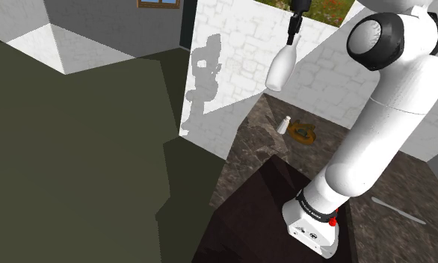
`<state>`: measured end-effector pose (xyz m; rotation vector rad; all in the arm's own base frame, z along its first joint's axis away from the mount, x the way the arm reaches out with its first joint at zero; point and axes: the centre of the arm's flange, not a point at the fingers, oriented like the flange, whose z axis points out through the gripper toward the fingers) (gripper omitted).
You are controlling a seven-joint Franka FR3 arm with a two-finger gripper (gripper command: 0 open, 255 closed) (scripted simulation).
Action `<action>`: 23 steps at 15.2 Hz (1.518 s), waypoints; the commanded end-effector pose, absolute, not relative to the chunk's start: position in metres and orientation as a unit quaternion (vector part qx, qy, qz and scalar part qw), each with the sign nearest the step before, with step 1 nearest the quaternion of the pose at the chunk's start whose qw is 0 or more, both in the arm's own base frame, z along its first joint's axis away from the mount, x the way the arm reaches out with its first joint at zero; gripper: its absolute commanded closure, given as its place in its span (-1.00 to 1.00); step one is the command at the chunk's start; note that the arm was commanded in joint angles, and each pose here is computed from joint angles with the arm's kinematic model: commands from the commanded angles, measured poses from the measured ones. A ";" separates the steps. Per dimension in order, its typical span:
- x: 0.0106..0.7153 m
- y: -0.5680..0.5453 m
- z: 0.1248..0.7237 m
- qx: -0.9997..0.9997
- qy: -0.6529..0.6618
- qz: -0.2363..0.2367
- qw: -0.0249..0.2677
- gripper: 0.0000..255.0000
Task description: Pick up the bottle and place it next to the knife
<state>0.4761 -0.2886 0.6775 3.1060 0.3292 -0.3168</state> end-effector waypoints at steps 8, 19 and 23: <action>0.476 -0.288 0.725 0.989 0.105 -0.101 0.001 1.00; 0.388 -0.306 0.720 0.989 0.105 -0.101 0.001 1.00; 0.338 -0.316 0.707 0.989 0.105 -0.101 0.001 1.00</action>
